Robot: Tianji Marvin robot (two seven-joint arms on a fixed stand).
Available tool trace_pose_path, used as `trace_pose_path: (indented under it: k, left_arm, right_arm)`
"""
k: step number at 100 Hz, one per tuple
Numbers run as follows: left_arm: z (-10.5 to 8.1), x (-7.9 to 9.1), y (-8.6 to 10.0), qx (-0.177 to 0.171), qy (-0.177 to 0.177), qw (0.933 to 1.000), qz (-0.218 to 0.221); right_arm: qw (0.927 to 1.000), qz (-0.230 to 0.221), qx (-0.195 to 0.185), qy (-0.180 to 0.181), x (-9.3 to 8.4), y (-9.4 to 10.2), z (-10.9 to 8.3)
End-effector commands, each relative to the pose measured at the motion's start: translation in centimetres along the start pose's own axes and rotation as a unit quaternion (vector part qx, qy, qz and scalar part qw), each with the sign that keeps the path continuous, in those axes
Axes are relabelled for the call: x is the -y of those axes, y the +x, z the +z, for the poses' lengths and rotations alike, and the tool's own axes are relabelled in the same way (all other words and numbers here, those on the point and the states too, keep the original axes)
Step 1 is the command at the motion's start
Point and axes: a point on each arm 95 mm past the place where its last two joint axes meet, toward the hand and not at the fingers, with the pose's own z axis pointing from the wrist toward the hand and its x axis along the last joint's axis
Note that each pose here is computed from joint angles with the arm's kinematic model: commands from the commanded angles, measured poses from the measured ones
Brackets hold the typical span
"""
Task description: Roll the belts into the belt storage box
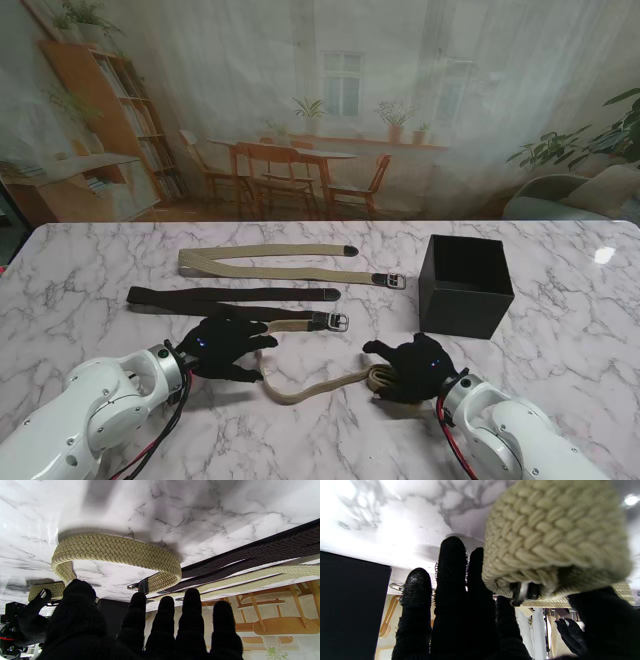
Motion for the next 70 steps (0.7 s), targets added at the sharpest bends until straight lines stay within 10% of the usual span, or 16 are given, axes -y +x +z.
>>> trace_pose_path:
  k: [1, 70]
  left_arm:
    - [0.0, -0.1, 0.1, 0.0, -0.006, 1.0, 0.001]
    - [-0.1, -0.1, 0.0, 0.003, -0.004, 1.0, 0.002]
  right_arm:
    - [0.9998, -0.003, 0.002, 0.018, 1.1, 0.1, -0.6]
    - [0.9992, -0.012, 0.014, -0.036, -0.2, 0.0, -1.5]
